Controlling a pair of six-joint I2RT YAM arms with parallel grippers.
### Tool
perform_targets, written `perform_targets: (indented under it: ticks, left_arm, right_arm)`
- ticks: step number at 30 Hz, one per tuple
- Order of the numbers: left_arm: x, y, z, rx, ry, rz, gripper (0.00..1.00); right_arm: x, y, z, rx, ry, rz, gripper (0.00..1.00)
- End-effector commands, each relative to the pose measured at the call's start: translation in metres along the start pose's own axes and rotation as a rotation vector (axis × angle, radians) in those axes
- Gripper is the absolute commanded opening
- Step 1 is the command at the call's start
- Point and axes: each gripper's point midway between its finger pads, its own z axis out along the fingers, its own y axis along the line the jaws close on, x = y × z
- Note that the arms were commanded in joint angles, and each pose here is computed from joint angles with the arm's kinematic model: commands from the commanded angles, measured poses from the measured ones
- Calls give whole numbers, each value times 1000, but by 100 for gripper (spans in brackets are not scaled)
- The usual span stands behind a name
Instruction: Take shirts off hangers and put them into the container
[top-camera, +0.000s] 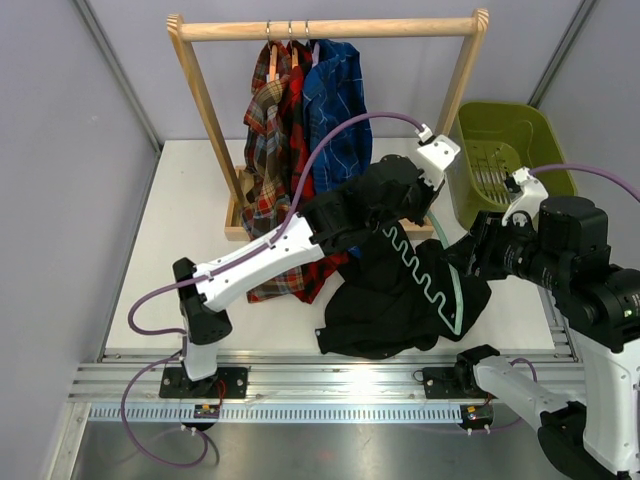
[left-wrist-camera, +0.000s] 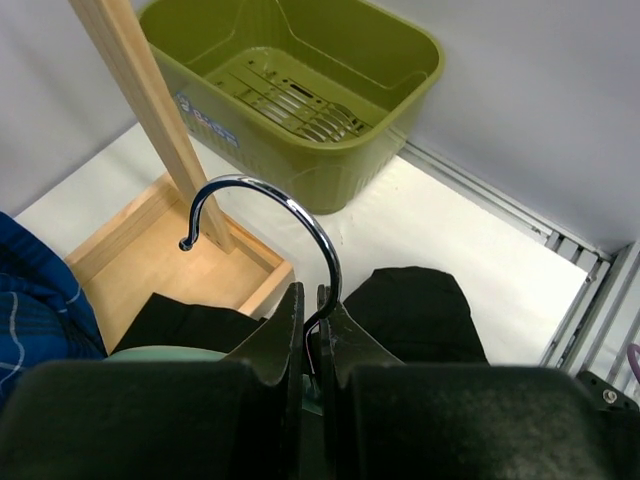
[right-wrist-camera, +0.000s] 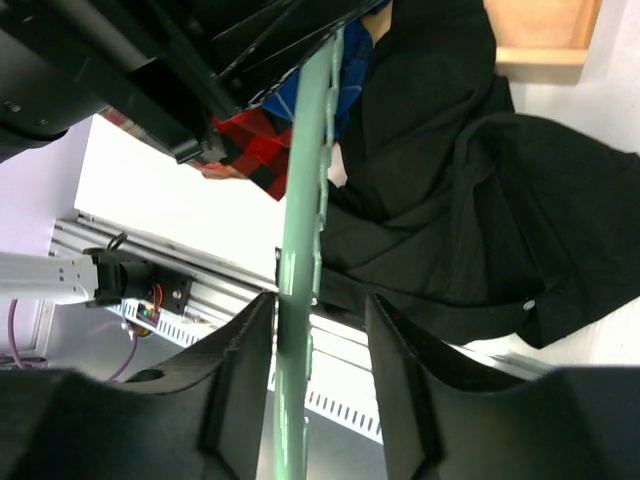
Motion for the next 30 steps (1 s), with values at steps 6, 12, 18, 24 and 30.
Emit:
perform_targets:
  ticks: [6, 12, 18, 24, 30]
  left_arm:
    - [-26, -25, -1, 82, -55, -27, 0]
    - [-36, -40, -11, 122, -71, -35, 0]
    - [-52, -39, -29, 136, -102, -60, 0]
    - [-74, -29, -56, 120, -167, -75, 98]
    - [-117, 1, -125, 35, -325, -114, 99]
  right_arm:
    - [9, 7, 8, -56, 55, -12, 30]
    - [12, 3, 17, -47, 75, -12, 10]
    - [10, 1, 18, -36, 65, -16, 0]
    - [-1, 3, 5, -25, 13, -42, 0]
    - [-6, 3, 5, -25, -10, -51, 0]
